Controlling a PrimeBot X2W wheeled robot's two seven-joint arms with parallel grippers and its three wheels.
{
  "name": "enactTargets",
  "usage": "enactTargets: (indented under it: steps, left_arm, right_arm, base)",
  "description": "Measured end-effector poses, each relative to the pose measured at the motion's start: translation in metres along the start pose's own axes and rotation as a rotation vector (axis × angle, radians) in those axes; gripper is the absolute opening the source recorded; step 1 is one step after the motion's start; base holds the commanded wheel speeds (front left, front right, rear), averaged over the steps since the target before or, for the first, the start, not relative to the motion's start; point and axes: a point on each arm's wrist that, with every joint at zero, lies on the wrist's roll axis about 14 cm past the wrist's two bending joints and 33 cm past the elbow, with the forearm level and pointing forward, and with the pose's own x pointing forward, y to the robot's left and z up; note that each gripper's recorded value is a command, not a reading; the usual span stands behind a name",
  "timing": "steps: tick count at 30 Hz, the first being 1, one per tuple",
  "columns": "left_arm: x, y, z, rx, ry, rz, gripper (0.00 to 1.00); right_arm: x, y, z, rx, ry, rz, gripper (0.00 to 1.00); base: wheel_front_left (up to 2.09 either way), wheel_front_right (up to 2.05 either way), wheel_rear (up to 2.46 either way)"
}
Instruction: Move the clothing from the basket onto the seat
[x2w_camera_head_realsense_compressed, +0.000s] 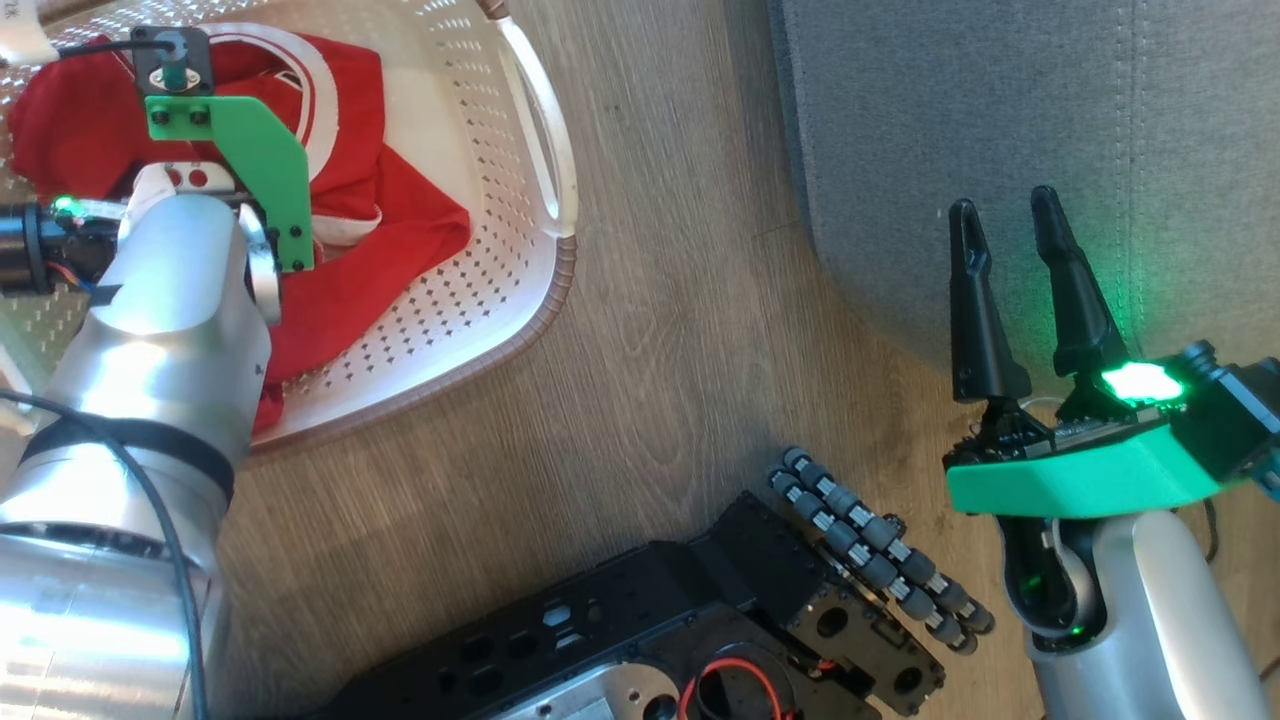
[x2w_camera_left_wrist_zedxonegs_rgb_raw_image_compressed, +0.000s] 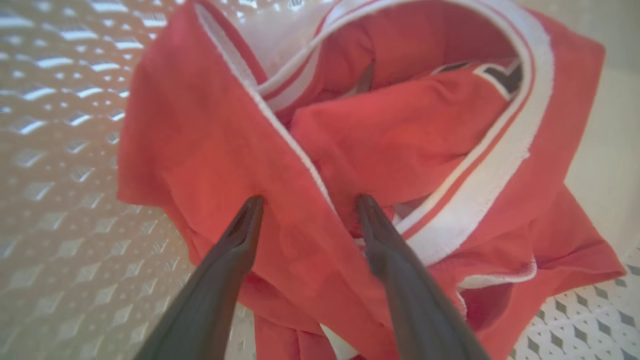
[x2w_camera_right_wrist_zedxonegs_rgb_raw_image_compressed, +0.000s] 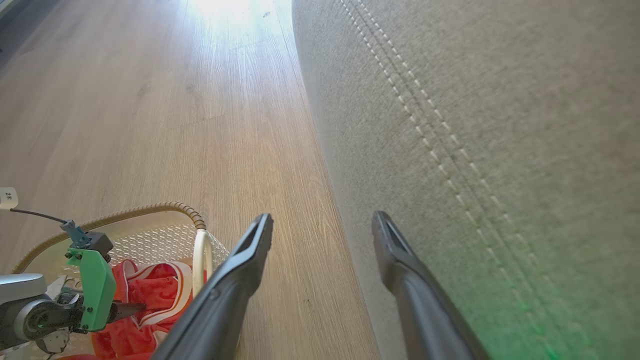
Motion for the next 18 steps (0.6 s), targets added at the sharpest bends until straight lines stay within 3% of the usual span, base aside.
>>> enactTargets:
  steps: [2,3,4,5,18]
  left_arm:
    - [-0.001,0.002,-0.002,-0.041,0.012,0.008,1.00]
    - [-0.001,0.003,-0.003,-0.053,0.016,0.012,0.94]
    - [-0.001,0.003,-0.004,-0.059,0.020,0.011,0.58]
    - [-0.001,0.002,-0.004,-0.061,0.022,0.008,0.00]
    - [-0.003,-0.002,0.001,-0.108,-0.007,-0.020,0.00]
  right_arm:
    - [0.000,0.001,0.002,0.001,-0.006,0.001,1.00]
    - [0.000,0.001,0.002,0.002,-0.008,0.001,1.00]
    - [-0.001,0.000,0.002,0.002,-0.007,0.000,1.00]
    - [-0.002,0.000,0.001,0.002,-0.002,-0.002,1.00]
    - [0.008,0.008,0.005,-0.005,-0.023,0.028,1.00]
  base:
    - [0.00,0.00,0.00]
    - [0.00,0.00,0.00]
    - [0.00,0.00,0.00]
    - [0.00,0.00,0.00]
    - [0.00,0.00,0.00]
